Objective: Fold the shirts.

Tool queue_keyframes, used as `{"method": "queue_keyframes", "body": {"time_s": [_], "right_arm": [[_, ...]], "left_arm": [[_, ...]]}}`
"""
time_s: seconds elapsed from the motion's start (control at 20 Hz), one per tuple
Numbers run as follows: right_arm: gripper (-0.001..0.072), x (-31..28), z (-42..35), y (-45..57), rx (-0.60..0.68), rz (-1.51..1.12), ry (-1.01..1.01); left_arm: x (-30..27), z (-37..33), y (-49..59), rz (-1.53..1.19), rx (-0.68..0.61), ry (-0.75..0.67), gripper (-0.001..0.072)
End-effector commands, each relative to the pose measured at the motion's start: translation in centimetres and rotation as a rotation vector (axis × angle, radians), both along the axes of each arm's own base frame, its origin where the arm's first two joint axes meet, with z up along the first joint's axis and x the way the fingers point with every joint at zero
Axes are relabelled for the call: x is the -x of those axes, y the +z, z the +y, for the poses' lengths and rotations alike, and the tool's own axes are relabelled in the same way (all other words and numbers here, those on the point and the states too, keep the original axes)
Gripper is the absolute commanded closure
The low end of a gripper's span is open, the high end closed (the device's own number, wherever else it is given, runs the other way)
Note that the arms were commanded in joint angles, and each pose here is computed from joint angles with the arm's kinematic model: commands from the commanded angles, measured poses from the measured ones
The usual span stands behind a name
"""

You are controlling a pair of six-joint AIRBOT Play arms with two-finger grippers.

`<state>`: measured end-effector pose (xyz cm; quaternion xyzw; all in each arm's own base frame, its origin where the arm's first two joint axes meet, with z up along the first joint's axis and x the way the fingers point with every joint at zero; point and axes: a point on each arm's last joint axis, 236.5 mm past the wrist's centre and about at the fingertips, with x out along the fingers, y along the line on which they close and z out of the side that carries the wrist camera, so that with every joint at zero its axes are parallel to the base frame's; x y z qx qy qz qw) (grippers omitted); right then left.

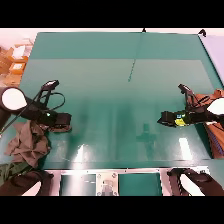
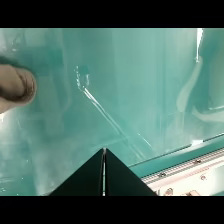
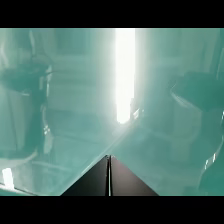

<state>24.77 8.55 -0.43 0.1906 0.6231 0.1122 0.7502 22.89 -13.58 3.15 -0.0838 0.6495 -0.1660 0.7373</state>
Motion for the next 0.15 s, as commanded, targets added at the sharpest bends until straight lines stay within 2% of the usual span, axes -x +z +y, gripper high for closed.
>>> {"method": "queue_keyframes", "body": {"time_s": [0.0, 0.1], "right_arm": [[0.0693, 0.72, 1.08, -0.21, -0.008, 0.003, 0.035], [0.0693, 0.72, 1.08, -0.21, -0.008, 0.003, 0.035]], "left_arm": [[0.6, 0.09, -0.56, -0.003, 0.001, 0.013, 0.068], [0.63, 0.1, -0.56, -0.002, 0.001, 0.013, 0.068]]}}
